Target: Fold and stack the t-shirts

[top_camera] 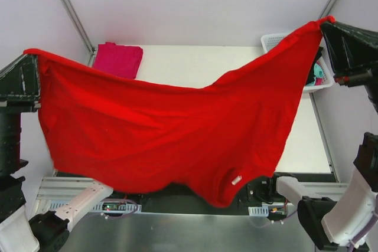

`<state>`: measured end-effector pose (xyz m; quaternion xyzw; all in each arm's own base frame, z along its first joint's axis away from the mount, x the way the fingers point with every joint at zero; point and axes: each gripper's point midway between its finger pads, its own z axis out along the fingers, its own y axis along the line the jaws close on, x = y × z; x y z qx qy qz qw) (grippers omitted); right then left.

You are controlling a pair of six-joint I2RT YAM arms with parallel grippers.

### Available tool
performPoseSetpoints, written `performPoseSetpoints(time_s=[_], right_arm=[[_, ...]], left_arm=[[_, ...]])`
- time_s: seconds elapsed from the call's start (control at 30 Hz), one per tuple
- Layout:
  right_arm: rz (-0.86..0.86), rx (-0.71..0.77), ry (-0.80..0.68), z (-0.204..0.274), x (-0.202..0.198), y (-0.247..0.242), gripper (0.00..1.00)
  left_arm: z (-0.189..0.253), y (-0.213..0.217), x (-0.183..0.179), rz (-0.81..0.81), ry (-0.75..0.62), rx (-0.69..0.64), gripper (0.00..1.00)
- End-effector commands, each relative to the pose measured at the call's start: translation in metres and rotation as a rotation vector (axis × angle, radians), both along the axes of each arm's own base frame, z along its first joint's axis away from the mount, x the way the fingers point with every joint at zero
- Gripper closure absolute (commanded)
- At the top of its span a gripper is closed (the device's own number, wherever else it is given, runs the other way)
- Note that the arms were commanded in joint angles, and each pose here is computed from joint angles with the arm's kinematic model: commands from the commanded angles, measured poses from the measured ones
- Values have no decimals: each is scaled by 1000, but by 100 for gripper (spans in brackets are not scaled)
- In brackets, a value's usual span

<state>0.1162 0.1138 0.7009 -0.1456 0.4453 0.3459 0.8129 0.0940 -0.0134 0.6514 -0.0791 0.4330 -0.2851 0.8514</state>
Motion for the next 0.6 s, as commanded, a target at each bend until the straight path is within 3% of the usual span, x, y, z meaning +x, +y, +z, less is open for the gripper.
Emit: performPoseSetpoints(time_s=[0.0,0.23,0.47,0.53,0.57], right_arm=[[-17,20,47,5,35,-4,99],[10,-4,218,-44,112,0,99],[-24,-74,445,-140,223,-5,99],[-15,-90,431,-131,241,-4,99],[-3,-90,491,-146,272,-4,99]], left_arm=[[-6,-31,47,-45,85,54,100],[-54,-63,131,-2,273,136,100],[-166,-96,241,81,516,231,100],[-197,-110,276,70,591,252,100],[-194,-112,287,68,590,246,100]])
